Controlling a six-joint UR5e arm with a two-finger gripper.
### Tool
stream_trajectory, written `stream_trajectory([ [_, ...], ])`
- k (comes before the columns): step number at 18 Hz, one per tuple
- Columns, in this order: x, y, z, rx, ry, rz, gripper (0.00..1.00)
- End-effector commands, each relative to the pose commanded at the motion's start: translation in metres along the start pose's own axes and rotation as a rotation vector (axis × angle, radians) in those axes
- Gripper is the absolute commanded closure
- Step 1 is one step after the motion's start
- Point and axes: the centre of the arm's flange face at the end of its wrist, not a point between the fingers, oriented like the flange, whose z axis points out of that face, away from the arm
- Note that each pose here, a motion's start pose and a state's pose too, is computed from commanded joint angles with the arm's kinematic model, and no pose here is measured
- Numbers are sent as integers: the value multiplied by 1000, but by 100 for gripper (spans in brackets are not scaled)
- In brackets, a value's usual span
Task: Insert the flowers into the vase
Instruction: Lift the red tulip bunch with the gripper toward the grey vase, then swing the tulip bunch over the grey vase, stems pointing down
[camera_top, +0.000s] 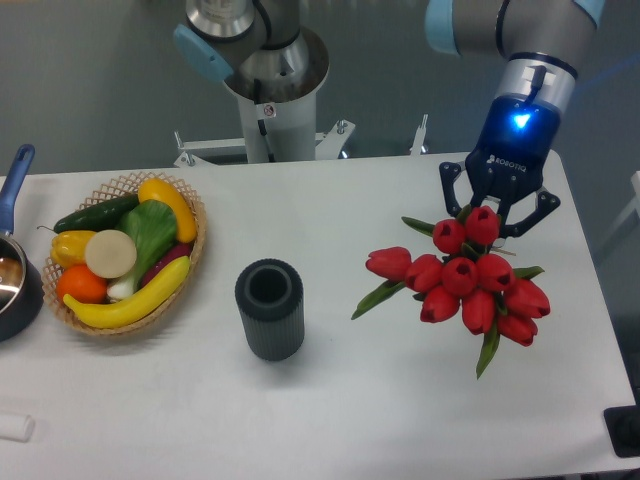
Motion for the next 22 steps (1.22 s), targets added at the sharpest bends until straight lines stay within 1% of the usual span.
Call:
stream_trajectory([
  [10,2,-1,5,-3,8,3,71],
  [13,10,-4,18,-1,30,22,70],
  [16,20,-7,34,10,41,68,71],
  [18,26,-10,49,27,64,91,71],
  [19,30,-11,57,42,87,96,71],
  [22,41,-17,63,159,165,127,71],
])
